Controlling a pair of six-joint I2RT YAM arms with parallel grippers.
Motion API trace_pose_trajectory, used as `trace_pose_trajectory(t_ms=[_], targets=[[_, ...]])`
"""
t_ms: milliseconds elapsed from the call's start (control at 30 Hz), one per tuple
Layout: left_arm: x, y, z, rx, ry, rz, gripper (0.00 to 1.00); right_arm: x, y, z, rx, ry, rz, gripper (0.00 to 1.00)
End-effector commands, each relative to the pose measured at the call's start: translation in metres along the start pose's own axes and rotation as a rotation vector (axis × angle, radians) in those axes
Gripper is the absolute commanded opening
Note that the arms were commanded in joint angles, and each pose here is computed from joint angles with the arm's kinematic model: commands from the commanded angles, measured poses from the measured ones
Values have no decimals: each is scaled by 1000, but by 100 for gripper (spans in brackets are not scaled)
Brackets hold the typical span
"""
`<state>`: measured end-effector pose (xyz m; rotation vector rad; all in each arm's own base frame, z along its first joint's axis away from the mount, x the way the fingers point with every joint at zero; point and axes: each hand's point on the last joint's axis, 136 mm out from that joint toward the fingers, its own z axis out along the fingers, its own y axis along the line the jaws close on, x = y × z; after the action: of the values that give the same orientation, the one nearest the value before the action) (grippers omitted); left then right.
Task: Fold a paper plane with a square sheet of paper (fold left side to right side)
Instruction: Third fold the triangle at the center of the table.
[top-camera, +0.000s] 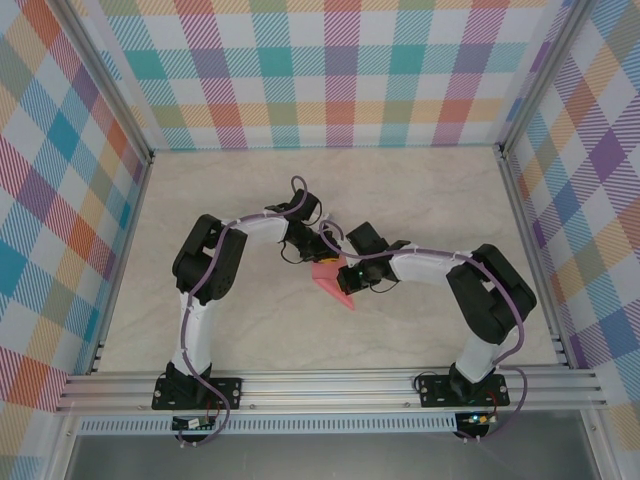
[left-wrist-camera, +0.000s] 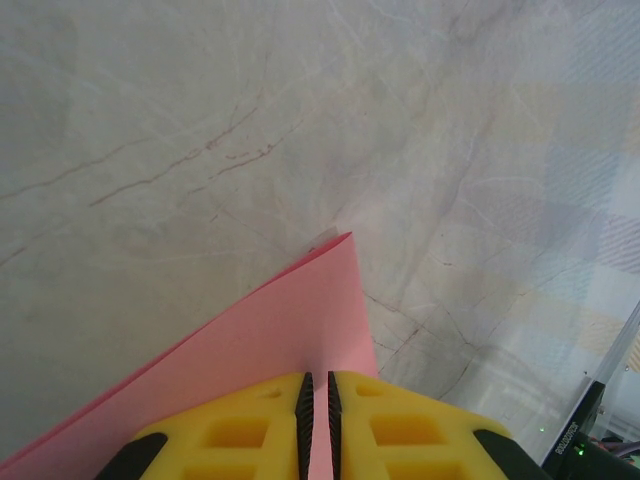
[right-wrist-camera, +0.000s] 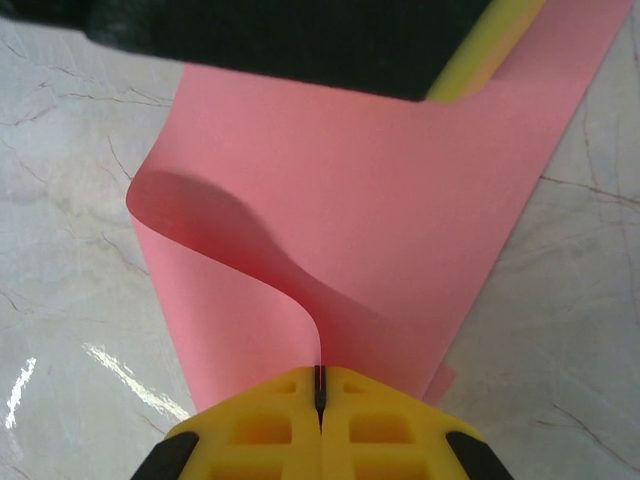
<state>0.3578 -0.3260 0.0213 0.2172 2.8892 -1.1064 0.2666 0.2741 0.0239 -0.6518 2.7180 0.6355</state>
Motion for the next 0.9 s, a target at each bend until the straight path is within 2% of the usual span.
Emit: trace_pose_trajectory(t_ms=[0,667,867], targets=[[21,20,20,-69,73,-23,16,-1,-1,2,-1,11,13,0],[20,18,19,-65,70,-20,16,11,-10,5,33,43,31,1],[15,7,9,-54,56,-1,22,24,-14,13,46,105,36,1]])
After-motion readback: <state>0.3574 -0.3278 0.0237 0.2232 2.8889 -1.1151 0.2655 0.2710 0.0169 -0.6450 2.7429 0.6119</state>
